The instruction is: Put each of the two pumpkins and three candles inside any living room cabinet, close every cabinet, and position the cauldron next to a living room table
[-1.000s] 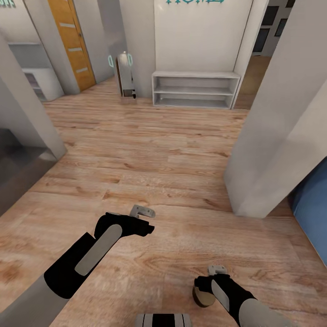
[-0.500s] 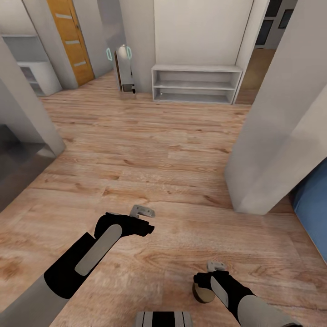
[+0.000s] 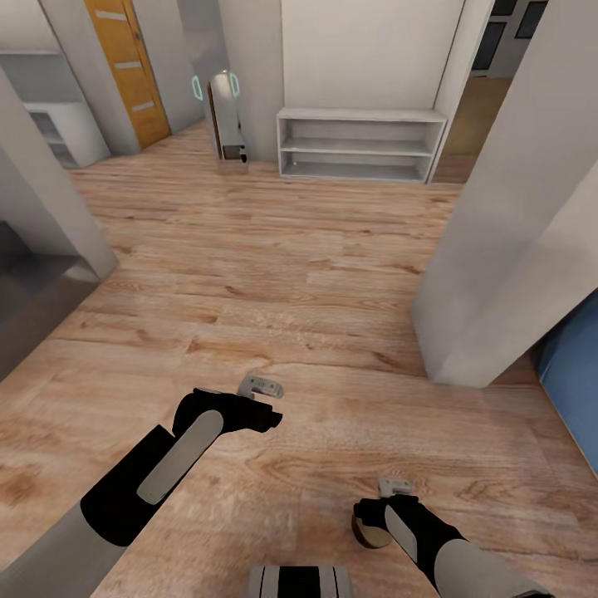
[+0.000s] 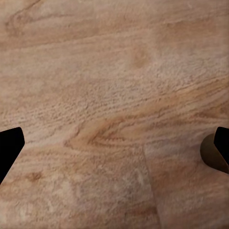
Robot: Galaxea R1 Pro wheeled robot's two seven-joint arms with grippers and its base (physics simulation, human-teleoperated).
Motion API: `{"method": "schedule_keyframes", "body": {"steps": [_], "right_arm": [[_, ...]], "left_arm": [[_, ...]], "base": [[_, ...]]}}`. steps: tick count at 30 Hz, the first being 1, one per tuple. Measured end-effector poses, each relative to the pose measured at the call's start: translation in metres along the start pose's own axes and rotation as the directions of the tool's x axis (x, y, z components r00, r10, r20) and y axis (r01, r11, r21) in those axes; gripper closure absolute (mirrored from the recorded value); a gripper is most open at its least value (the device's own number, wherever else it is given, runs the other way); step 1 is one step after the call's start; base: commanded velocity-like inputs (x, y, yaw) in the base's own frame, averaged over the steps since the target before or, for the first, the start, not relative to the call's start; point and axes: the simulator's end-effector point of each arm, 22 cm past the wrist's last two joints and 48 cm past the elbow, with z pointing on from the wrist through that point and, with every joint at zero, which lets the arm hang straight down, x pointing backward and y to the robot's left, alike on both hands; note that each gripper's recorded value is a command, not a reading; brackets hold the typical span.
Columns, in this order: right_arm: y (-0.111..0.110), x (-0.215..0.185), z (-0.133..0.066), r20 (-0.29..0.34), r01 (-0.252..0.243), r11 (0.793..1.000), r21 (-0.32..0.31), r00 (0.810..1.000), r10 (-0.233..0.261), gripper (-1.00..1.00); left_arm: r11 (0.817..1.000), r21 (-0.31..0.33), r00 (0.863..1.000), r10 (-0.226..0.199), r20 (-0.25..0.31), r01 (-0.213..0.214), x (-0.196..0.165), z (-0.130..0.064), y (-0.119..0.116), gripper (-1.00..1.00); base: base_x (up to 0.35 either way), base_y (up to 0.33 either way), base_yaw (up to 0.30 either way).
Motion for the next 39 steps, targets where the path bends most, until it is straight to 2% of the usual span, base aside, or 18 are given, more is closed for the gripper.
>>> {"method": "schedule_keyframes", "body": {"steps": [5,11,29,30,39], "right_arm": [[-0.001,0.0,0.0,-0.001,0.0,1.0,0.002,1.0,0.0,-1.0],[-0.003,0.011,0.009,-0.024,0.0,1.0,0.004,1.0,0.0,-1.0],[-0.001,0.012,0.009,-0.026,0.005,1.0,0.004,1.0,-0.005,-1.0],[-0.001,0.012,0.009,-0.026,0.005,1.0,0.004,1.0,-0.005,1.0],[-0.001,0.012,0.009,-0.026,0.006,1.0,0.004,1.0,-0.006,1.0]], "left_arm": [[1.0,0.0,1.0,0.0,-0.001,0.0,0.0,0.0,0.0,-1.0],[1.0,0.006,1.0,-0.005,-0.024,0.006,0.009,0.012,0.0,-1.0],[1.0,0.006,1.0,-0.006,-0.023,0.006,0.009,0.011,0.0,-1.0],[1.0,0.006,1.0,-0.006,-0.023,0.006,0.009,0.011,0.0,-1.0],[1.0,0.005,1.0,-0.007,-0.024,0.007,0.009,0.011,0.001,-1.0]], "base": [[0.0,0.0,0.0],[0.0,0.0,0.0],[0.0,0.0,0.0],[0.0,0.0,0.0],[0.0,0.0,0.0]]}}
